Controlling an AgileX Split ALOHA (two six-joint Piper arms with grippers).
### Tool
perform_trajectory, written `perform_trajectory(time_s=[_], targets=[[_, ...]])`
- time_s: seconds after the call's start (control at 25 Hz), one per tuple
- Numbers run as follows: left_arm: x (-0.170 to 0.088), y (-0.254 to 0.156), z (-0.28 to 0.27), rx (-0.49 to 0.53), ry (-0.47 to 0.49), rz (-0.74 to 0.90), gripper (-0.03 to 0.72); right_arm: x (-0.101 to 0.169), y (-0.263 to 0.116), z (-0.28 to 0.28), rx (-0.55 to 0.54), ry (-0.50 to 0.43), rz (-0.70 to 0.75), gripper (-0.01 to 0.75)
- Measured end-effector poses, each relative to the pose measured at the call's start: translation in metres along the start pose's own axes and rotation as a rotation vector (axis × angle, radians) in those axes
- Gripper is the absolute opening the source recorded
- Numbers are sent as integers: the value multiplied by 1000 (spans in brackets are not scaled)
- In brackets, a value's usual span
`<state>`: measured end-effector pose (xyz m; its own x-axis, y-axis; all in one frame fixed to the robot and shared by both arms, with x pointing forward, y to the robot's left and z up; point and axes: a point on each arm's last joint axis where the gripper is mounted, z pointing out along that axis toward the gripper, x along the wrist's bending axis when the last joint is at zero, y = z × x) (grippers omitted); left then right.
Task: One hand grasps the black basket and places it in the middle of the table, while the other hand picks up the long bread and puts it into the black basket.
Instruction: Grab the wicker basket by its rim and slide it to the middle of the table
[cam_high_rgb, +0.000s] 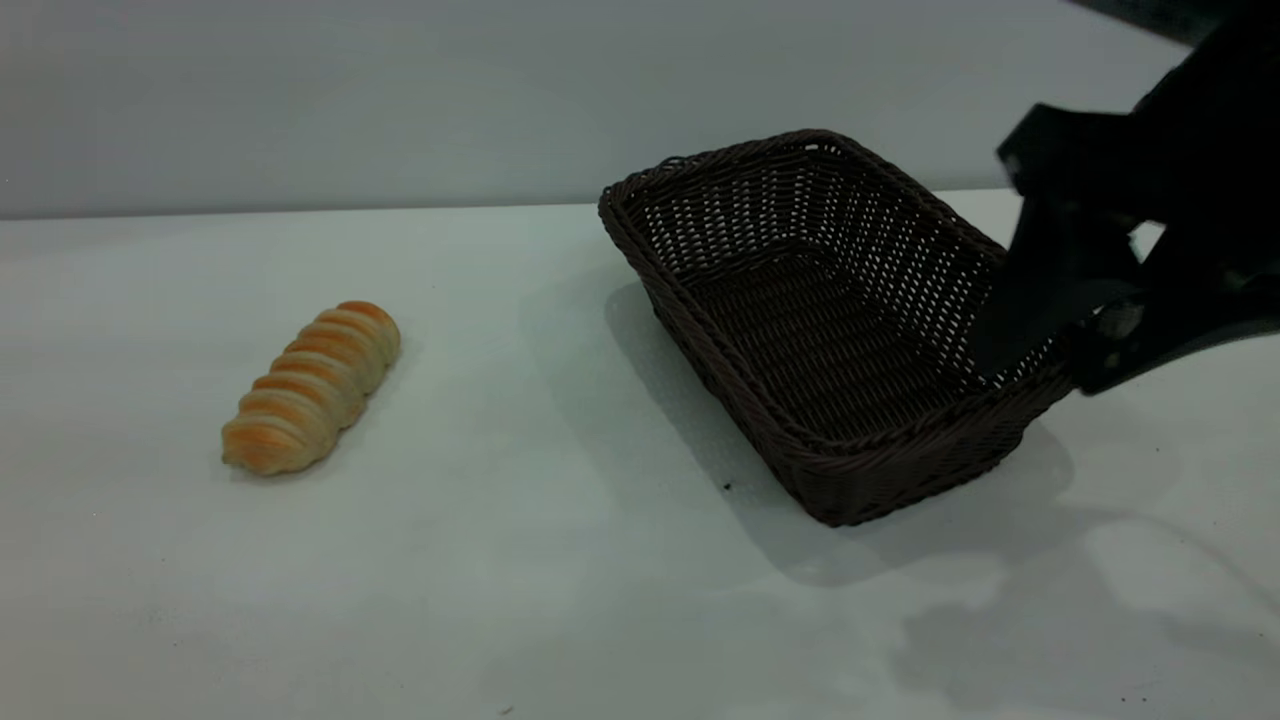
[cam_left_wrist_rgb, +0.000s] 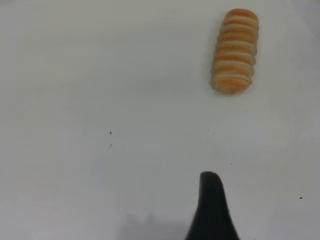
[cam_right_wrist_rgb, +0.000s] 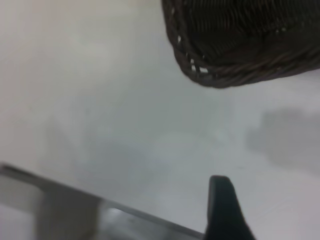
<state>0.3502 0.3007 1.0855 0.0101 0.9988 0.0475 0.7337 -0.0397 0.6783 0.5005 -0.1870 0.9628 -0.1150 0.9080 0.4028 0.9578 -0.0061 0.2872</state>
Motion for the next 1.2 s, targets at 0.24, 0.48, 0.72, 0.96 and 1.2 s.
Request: perform_trajectory(time_s=[0.24,0.48,0.72,0.96,1.2], targets=[[0,0,0,-1,0,0,586,-14,12,33,-73,-35,331,487],[0,0,0,-1,0,0,586,-27,19,58,-135,-64,531,487],[0,0,0,-1,0,0,587,-38,20,76,-173,-92,635,488],[0,0,0,-1,0,0,587,-55,22,101,-229,-155,745,488],[0,0,0,-2,0,0,587,-64,36,122,-276,-185,767,355]])
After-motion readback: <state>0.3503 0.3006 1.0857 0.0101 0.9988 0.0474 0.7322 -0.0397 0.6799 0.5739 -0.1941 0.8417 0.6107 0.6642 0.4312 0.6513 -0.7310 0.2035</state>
